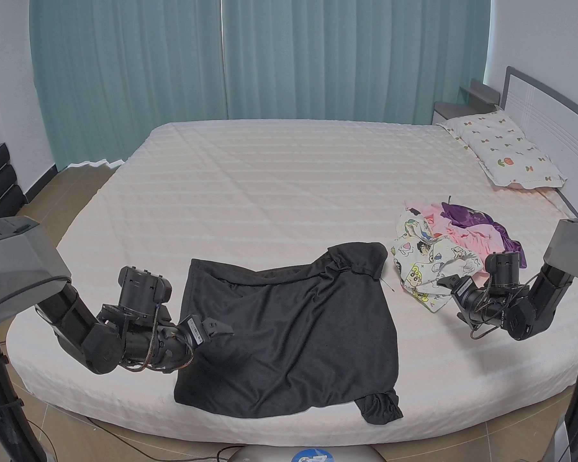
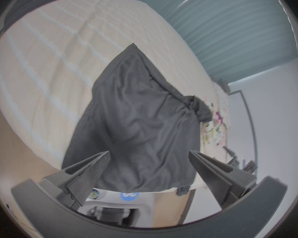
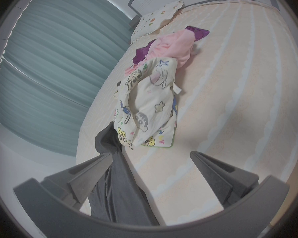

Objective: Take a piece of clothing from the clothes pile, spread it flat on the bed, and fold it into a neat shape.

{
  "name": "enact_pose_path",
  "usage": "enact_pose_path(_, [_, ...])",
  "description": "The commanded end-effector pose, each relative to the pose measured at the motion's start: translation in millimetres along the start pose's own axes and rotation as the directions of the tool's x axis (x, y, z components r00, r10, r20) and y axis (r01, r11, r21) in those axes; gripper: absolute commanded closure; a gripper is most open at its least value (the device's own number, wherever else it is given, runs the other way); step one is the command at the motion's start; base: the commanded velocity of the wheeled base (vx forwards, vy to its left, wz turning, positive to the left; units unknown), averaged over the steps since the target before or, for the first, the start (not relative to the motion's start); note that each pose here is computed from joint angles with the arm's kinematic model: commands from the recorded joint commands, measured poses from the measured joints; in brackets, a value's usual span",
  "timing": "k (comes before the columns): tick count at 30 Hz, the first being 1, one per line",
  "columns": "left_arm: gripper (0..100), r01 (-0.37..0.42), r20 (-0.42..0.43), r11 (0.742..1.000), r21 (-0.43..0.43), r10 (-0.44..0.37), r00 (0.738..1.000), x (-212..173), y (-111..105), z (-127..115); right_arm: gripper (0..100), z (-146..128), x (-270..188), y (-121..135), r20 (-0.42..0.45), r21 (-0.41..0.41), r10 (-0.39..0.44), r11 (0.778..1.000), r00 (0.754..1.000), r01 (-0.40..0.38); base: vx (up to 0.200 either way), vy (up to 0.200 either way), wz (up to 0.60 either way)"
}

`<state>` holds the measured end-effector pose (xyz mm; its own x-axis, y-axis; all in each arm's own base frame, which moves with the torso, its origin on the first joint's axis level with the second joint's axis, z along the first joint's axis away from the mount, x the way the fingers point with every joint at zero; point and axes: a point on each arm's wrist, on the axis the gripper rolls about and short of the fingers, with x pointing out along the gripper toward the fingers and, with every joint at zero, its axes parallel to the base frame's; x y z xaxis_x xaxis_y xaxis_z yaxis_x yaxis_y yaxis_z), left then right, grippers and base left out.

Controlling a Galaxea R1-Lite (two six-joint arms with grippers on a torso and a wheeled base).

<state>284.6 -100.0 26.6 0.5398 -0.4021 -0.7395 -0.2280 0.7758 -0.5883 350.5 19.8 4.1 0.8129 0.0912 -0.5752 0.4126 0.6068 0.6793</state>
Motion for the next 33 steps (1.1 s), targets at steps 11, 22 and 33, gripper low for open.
enact_pose_path(11, [0,-0.261,-0.042,0.949,0.176,0.272,0.961,21.6,41.3,-32.5,0,-6.7,0.1,0.1,-0.019,-0.008,-0.004,1.000,1.000,0.004,0.000,0.000,0.00])
enact_pose_path(22, [0,-0.355,0.009,0.912,0.207,0.361,0.933,33.7,43.1,-40.2,0,-7.6,0.6,0.7,-0.022,-0.010,-0.002,1.000,1.000,0.002,0.000,0.000,0.00])
enact_pose_path(33, [100,-0.369,0.012,0.900,0.232,0.377,0.926,36.0,38.1,-48.7,0,-8.5,1.8,-0.8,-0.024,-0.010,-0.008,1.000,1.000,0.008,0.000,0.000,0.00])
